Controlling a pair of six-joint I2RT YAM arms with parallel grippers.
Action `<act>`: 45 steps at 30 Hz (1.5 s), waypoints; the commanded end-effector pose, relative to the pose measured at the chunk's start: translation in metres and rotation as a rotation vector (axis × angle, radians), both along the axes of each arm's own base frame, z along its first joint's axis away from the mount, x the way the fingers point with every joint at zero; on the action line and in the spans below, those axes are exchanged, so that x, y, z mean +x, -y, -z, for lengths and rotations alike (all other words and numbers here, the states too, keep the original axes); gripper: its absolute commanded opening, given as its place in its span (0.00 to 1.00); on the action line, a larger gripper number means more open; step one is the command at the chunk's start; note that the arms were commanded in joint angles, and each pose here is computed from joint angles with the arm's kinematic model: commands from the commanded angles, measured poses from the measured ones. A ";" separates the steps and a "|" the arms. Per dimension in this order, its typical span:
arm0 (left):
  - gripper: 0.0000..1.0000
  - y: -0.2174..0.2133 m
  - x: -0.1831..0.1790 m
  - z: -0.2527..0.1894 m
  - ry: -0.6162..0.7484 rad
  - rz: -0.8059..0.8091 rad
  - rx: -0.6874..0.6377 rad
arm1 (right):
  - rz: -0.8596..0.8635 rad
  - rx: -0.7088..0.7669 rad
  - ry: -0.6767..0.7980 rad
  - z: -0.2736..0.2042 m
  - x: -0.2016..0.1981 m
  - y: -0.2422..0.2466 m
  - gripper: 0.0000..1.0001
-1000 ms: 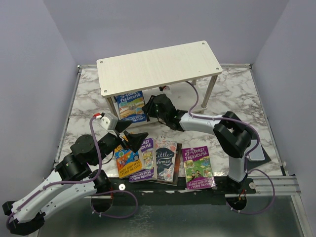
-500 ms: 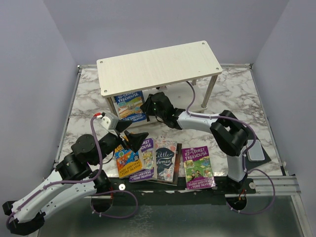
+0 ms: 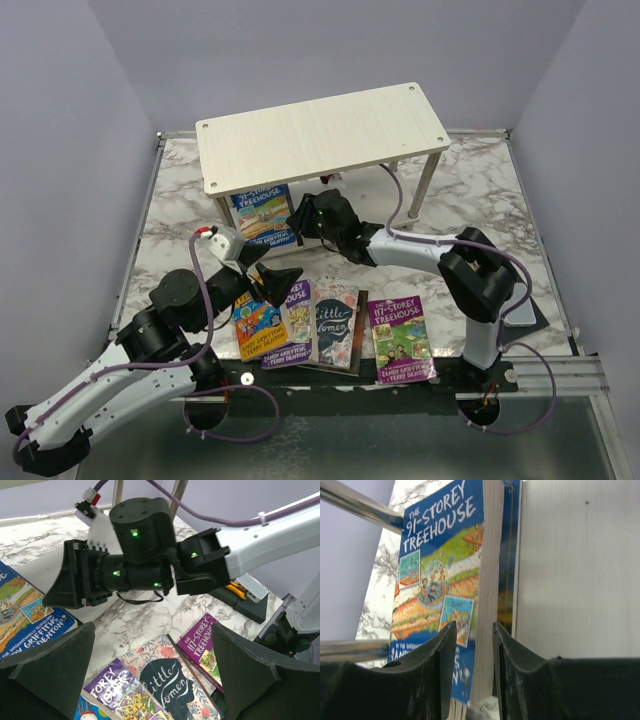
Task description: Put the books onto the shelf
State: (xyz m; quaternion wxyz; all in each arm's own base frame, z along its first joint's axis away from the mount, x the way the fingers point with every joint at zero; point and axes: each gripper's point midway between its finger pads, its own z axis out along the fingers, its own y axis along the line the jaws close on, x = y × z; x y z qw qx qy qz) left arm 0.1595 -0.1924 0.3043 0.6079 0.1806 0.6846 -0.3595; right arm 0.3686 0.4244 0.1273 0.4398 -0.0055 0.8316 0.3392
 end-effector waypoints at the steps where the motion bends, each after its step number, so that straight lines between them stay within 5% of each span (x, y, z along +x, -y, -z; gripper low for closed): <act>1: 0.99 0.006 0.003 0.006 -0.021 0.008 0.004 | -0.001 0.032 0.026 -0.030 -0.020 0.017 0.41; 6: 0.99 0.010 0.006 0.010 -0.098 -0.014 -0.036 | -0.027 0.024 0.011 -0.039 -0.049 0.045 0.48; 17: 0.99 0.006 0.007 0.072 -0.488 -0.175 -0.058 | -0.072 -0.073 -0.017 -0.047 -0.104 0.107 0.57; 25: 0.99 -0.034 0.000 0.144 -0.790 -0.490 -0.073 | -0.238 -0.042 0.012 -0.068 -0.140 0.112 0.56; 30: 0.99 -0.068 0.001 0.165 -0.828 -0.699 -0.109 | -0.407 0.050 -0.020 -0.074 -0.169 0.089 0.54; 31: 0.99 -0.090 0.002 0.178 -0.825 -0.833 -0.123 | -0.462 0.048 -0.046 -0.067 -0.182 0.069 0.53; 38: 0.99 -0.125 -0.002 0.210 -0.856 -1.095 -0.123 | -0.522 -0.034 -0.090 -0.040 -0.201 0.028 0.54; 45: 0.99 -0.129 0.000 0.221 -0.850 -1.134 -0.175 | -0.562 -0.074 -0.156 -0.008 -0.209 -0.002 0.55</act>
